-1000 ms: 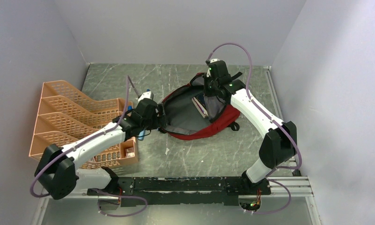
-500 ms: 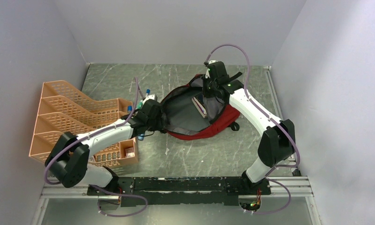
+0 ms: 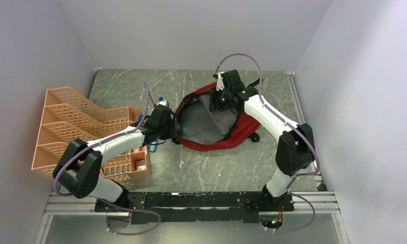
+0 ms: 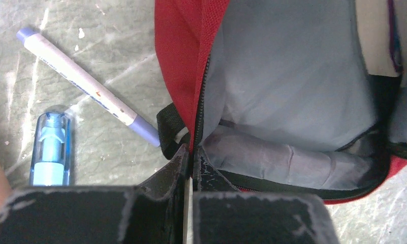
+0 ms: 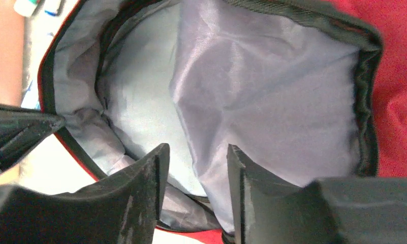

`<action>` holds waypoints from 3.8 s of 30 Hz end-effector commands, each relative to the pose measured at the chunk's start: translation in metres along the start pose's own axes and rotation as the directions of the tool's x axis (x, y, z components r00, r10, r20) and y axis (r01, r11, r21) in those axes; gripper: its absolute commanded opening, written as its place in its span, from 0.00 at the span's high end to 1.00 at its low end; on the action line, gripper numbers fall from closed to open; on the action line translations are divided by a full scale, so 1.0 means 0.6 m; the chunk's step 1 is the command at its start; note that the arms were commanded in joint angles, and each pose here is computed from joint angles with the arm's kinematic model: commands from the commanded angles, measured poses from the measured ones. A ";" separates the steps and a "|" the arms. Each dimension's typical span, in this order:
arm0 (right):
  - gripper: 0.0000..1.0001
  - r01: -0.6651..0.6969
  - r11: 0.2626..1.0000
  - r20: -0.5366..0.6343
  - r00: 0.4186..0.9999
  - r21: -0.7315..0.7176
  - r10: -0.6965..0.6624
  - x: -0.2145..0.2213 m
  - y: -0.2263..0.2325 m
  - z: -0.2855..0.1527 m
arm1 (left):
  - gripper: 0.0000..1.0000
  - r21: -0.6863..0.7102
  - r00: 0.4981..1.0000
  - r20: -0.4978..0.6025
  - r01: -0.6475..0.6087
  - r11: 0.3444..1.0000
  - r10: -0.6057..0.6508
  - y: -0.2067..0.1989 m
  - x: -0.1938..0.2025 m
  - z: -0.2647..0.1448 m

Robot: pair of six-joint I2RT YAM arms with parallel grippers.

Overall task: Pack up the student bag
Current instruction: Zip the student bag at the center of the board.

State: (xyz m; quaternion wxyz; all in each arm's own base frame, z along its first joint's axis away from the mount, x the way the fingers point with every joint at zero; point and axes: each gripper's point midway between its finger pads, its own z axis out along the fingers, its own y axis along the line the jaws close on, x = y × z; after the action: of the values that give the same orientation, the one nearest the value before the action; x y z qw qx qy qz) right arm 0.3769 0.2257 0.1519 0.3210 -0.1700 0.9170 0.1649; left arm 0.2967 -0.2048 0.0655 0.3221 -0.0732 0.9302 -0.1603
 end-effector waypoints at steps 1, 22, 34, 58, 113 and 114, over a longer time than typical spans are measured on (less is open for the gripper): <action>0.45 0.014 0.997 0.047 0.999 -0.070 -0.010 -0.022 0.026 -0.012 | 0.95 0.099 0.998 0.066 -0.013 0.995 0.006 -0.041 -0.049 -0.026; 0.32 -0.284 0.887 0.162 0.957 0.363 0.240 0.032 -0.196 -0.026 | 0.95 0.229 0.999 0.032 -0.022 0.973 0.015 -0.087 -0.053 -0.059; 0.48 -0.304 0.918 0.087 0.953 0.256 0.291 0.062 -0.169 0.016 | 0.95 0.229 0.999 0.028 -0.021 0.973 0.015 -0.086 -0.051 -0.060; 0.53 -0.293 0.907 0.050 0.955 0.304 0.292 0.105 -0.180 0.014 | 0.95 0.236 0.999 0.021 -0.031 0.971 0.026 -0.090 -0.053 -0.064; 0.54 0.051 0.986 0.364 0.931 -0.158 0.010 0.002 0.143 -0.057 | 0.95 0.199 1.000 -0.016 -0.014 0.980 0.018 -0.076 -0.038 -0.065; 0.53 0.019 0.990 0.367 0.930 -0.138 0.033 -0.007 0.138 -0.052 | 0.95 0.200 1.000 -0.018 -0.013 0.980 0.017 -0.076 -0.037 -0.065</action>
State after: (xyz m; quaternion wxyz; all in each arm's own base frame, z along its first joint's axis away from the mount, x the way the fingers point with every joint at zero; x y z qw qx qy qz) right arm 0.2915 0.2938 0.1762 0.4176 -0.2707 0.8188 0.2861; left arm 0.2922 -0.2305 0.1161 0.3217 -0.0314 0.9158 -0.2385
